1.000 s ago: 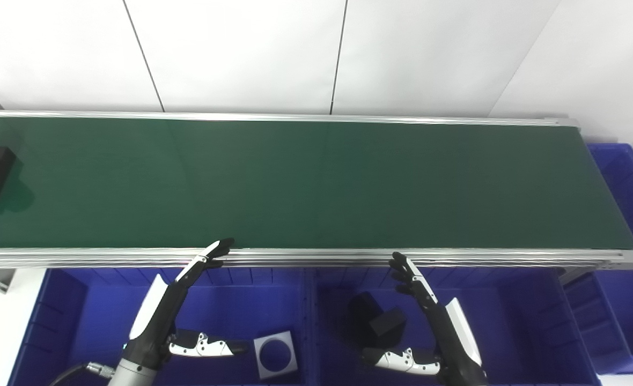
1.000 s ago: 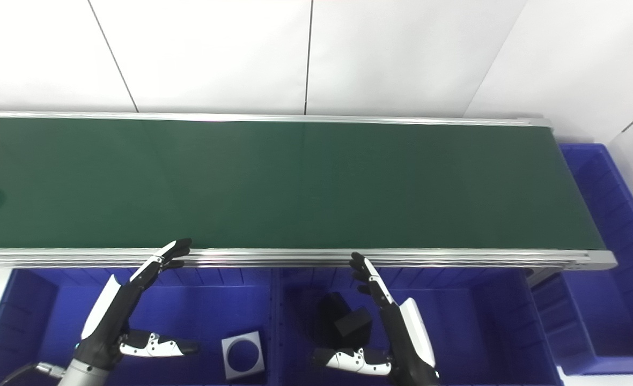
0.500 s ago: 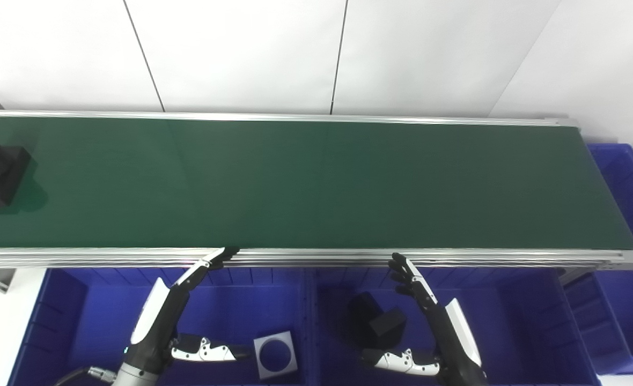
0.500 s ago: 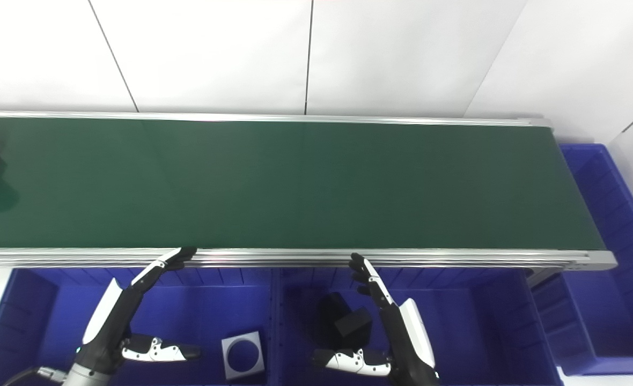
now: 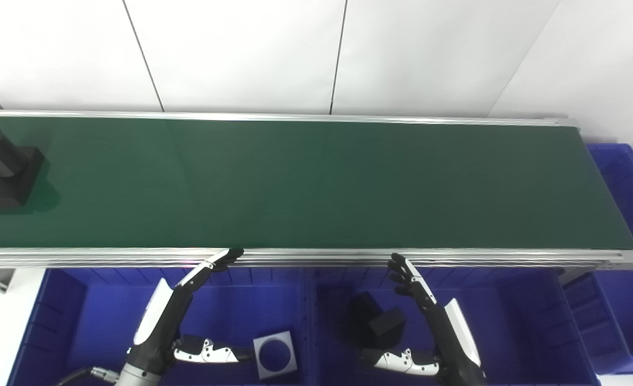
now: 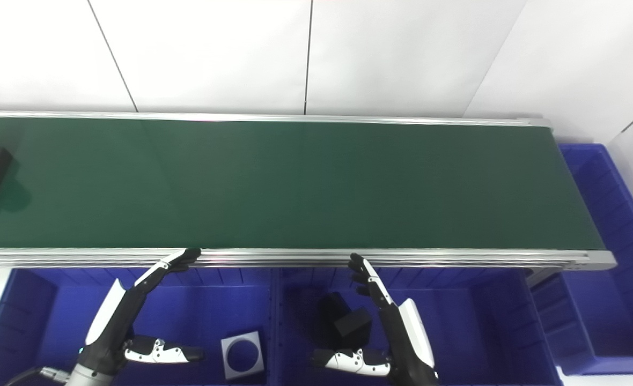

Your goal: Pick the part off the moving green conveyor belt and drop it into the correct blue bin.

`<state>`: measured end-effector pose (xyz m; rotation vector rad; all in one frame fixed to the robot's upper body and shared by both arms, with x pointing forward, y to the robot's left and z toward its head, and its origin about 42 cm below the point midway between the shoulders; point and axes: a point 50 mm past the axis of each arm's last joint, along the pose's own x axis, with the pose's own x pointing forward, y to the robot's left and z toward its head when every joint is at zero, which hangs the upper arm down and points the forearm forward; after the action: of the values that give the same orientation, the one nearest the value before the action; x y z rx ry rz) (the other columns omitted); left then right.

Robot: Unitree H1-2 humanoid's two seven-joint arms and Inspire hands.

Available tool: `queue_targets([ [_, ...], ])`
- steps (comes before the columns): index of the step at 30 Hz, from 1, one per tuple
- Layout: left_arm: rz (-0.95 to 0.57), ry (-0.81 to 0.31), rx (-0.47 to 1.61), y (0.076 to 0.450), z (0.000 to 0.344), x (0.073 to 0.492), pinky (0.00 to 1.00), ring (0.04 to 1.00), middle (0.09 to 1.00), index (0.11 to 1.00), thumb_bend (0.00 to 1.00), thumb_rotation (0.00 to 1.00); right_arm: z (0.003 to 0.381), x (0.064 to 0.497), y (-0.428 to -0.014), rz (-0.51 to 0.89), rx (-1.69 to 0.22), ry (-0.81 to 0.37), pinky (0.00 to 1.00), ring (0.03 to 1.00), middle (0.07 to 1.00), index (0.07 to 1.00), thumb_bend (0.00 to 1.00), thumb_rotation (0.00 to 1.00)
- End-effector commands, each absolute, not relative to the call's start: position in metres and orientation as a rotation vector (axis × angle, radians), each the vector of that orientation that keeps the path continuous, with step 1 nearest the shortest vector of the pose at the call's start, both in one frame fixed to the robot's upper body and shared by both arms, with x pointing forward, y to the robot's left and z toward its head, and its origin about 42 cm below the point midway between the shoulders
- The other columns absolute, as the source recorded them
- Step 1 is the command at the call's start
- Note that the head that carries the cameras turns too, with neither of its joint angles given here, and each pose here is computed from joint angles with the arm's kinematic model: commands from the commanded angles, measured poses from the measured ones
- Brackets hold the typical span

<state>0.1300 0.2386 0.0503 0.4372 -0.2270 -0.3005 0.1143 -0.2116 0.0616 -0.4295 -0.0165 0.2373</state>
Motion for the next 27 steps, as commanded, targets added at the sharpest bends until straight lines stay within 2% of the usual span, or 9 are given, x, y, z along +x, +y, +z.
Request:
queue_targets([
  [1, -0.302, -0.271, 0.445, 0.246, 0.057, 0.135, 0.78, 0.826, 0.851, 0.842, 0.97, 0.45, 0.070, 0.116, -0.211, 0.225, -0.427, -0.065, 0.78, 0.856, 0.899, 0.950, 0.91, 0.44],
  [5, -0.322, -0.266, 0.432, 0.244, 0.059, 0.130, 0.76, 0.827, 0.853, 0.838, 0.97, 0.43, 0.075, 0.115, -0.213, 0.221, -0.428, -0.086, 0.77, 0.852, 0.898, 0.948, 0.91, 0.42],
  [10, -0.340, -0.262, 0.411, 0.236, 0.060, 0.124, 0.75, 0.818, 0.843, 0.824, 1.00, 0.42, 0.119, 0.126, -0.216, 0.242, -0.439, -0.208, 0.77, 0.866, 0.910, 0.957, 0.91, 0.42],
  [13, -0.337, -0.261, 0.392, 0.231, 0.059, 0.126, 0.76, 0.825, 0.851, 0.831, 0.99, 0.41, 0.148, 0.144, -0.214, 0.236, -0.452, -0.325, 0.75, 0.842, 0.877, 0.928, 0.95, 0.38],
  [16, -0.307, -0.268, 0.385, 0.226, 0.056, 0.127, 0.75, 0.811, 0.835, 0.815, 1.00, 0.39, 0.171, 0.166, -0.211, 0.266, -0.436, -0.380, 0.80, 0.875, 0.892, 0.936, 0.95, 0.34],
  [27, -0.285, -0.264, 0.376, 0.221, 0.048, 0.133, 0.75, 0.812, 0.835, 0.812, 1.00, 0.37, 0.222, 0.231, -0.188, 0.363, -0.492, -0.491, 0.75, 0.843, 0.865, 0.922, 0.99, 0.37],
])
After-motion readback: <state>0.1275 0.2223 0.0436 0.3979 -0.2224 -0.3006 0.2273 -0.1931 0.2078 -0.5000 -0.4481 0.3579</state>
